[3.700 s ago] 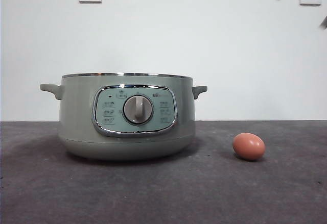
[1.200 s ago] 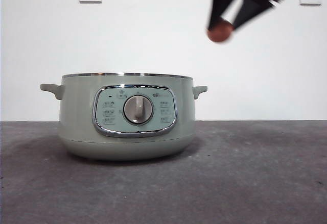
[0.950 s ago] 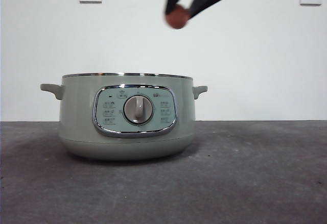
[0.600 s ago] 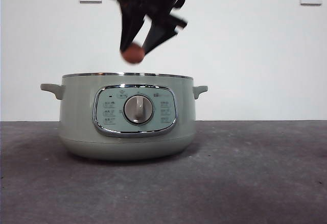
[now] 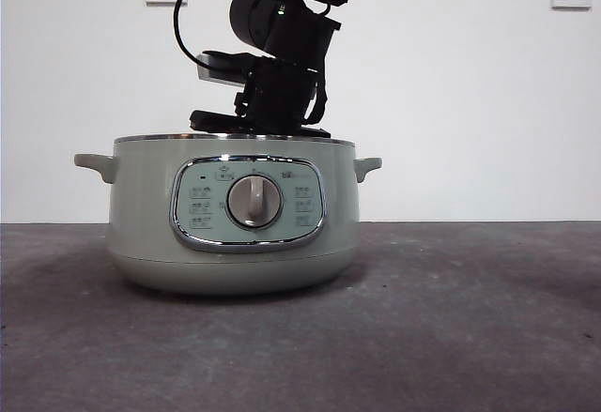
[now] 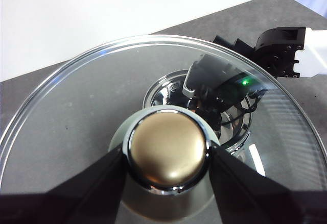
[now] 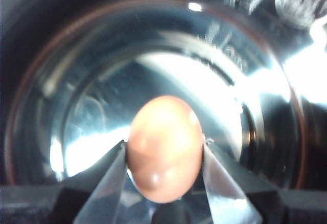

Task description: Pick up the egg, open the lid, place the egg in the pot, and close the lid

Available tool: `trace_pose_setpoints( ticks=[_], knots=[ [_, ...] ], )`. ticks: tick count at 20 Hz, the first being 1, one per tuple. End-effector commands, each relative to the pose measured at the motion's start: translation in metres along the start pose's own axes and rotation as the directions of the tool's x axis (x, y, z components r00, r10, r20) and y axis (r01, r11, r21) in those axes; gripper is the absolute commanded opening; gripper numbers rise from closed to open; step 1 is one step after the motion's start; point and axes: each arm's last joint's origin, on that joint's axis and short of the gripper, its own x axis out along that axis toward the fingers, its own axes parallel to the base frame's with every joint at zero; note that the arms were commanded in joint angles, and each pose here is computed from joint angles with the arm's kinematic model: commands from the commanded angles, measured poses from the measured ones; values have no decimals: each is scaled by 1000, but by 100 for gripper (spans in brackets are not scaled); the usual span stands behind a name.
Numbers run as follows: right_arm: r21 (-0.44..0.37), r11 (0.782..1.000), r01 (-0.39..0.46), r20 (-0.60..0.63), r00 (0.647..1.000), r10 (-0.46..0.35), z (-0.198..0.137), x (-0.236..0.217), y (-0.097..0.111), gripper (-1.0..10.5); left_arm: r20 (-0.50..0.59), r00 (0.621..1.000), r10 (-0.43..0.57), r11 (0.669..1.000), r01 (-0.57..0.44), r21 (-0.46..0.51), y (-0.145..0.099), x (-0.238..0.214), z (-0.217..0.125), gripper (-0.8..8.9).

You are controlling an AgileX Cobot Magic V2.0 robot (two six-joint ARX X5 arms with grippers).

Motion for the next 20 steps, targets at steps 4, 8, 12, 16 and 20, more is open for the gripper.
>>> trace_pose_setpoints(
  ticks=[4, 8, 12, 16, 20],
  knots=[
    [-15, 1000, -4, -44, 999, 4, -4, 11, 1, 13, 69, 998, 2, 1000, -2, 8, -1, -8, 4, -8],
    [-10, 1000, -17, -23, 1000, 17, 0, 4, 1, 416, 68, 998, 2, 1000, -3, 7, -1, -8, 4, -8],
    [-16, 1000, -23, 90, 996, 24, 29, -61, 0, 414, 60, 998, 0, 1000, 0, 6, 0, -4, 5, -8],
    [-1, 1000, 11, 247, 969, -11, 36, -166, -4, 407, 45, 999, -7, 1000, 7, 5, 1, 2, 7, -8],
    [54, 998, 41, 305, 951, -55, 6, -249, -14, 405, 27, 999, -45, 999, 44, 19, 2, 20, 16, -8]
  ],
)
